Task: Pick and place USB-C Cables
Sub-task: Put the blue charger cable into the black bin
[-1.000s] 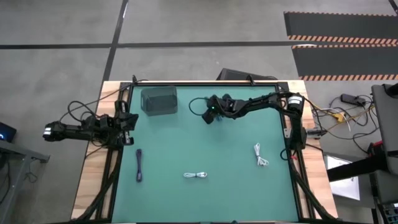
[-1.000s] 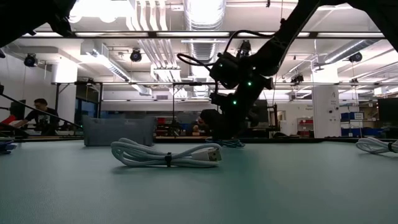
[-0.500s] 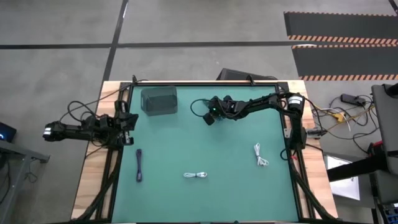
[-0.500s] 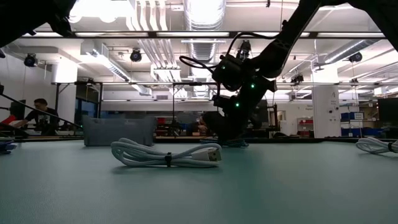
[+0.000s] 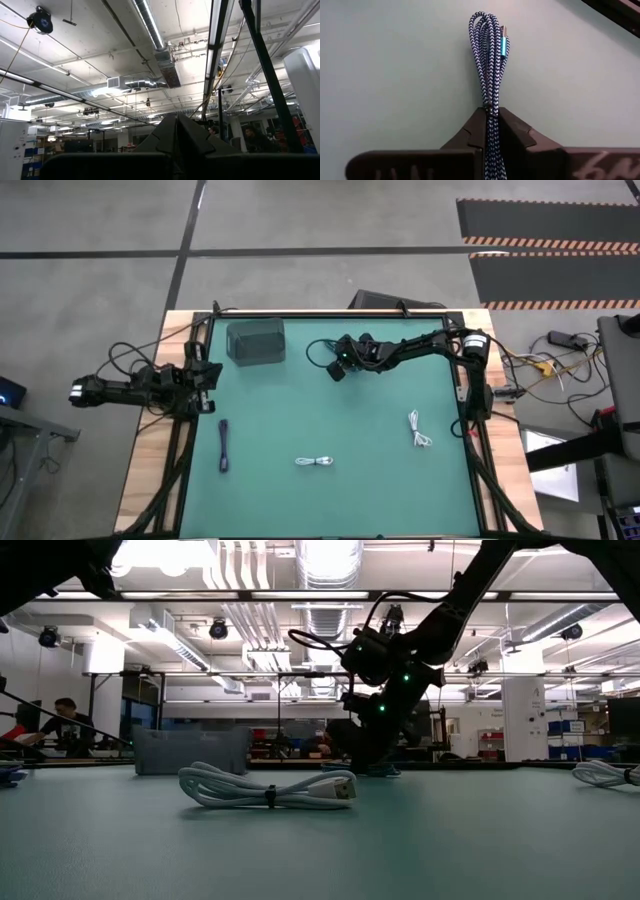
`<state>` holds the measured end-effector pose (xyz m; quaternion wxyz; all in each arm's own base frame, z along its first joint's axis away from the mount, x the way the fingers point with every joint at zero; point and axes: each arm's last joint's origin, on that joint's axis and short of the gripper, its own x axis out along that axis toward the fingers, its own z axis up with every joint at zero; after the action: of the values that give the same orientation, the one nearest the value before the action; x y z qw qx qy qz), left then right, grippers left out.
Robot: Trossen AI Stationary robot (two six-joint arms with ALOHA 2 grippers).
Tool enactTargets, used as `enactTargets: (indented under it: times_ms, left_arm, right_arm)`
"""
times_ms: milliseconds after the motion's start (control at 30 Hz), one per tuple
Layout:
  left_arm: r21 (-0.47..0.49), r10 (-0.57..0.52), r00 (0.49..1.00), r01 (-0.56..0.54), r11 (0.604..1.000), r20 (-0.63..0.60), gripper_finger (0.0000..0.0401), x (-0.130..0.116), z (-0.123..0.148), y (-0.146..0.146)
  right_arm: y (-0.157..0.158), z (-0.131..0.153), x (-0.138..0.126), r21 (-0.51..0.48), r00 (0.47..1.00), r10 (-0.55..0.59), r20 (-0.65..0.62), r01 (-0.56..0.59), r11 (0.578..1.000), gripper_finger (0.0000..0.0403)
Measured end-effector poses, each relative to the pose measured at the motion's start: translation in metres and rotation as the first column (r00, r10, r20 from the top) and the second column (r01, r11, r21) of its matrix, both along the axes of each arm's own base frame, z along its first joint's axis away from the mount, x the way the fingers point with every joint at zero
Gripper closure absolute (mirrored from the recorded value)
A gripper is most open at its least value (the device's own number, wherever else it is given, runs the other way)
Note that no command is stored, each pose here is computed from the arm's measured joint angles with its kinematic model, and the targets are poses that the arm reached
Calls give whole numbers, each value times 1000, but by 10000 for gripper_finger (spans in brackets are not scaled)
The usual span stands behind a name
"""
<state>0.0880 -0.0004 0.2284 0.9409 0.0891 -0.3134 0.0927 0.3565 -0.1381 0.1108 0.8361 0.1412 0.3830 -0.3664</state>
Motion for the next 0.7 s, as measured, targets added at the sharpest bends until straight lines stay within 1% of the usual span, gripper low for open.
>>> enactTargets:
  times_ms: [200,233,400,567,633,700]
  left_arm:
    - [0,0,1000,0,1000,0,400,0,0,0]
    - [0,0,1000,0,1000,0,400,0,0,0]
    - [0,0,1000,0,1000,0,400,0,0,0]
    - [0,0,1000,0,1000,0,400,0,0,0]
    - [0,0,1000,0,1000,0,400,0,0,0]
    - [0,0,1000,0,1000,0,400,0,0,0]
  right_arm:
    - [-1,3,2,-7,1000,14,1,-14,1000,380]
    - [-1,4,3,-10,999,31,8,-31,999,380]
    - [2,16,16,-34,979,125,162,-122,992,380]
    - [4,28,25,-102,950,169,263,-147,984,380]
    - [6,37,29,-142,931,191,313,-153,978,380]
    - [8,44,32,-174,900,224,373,-170,970,380]
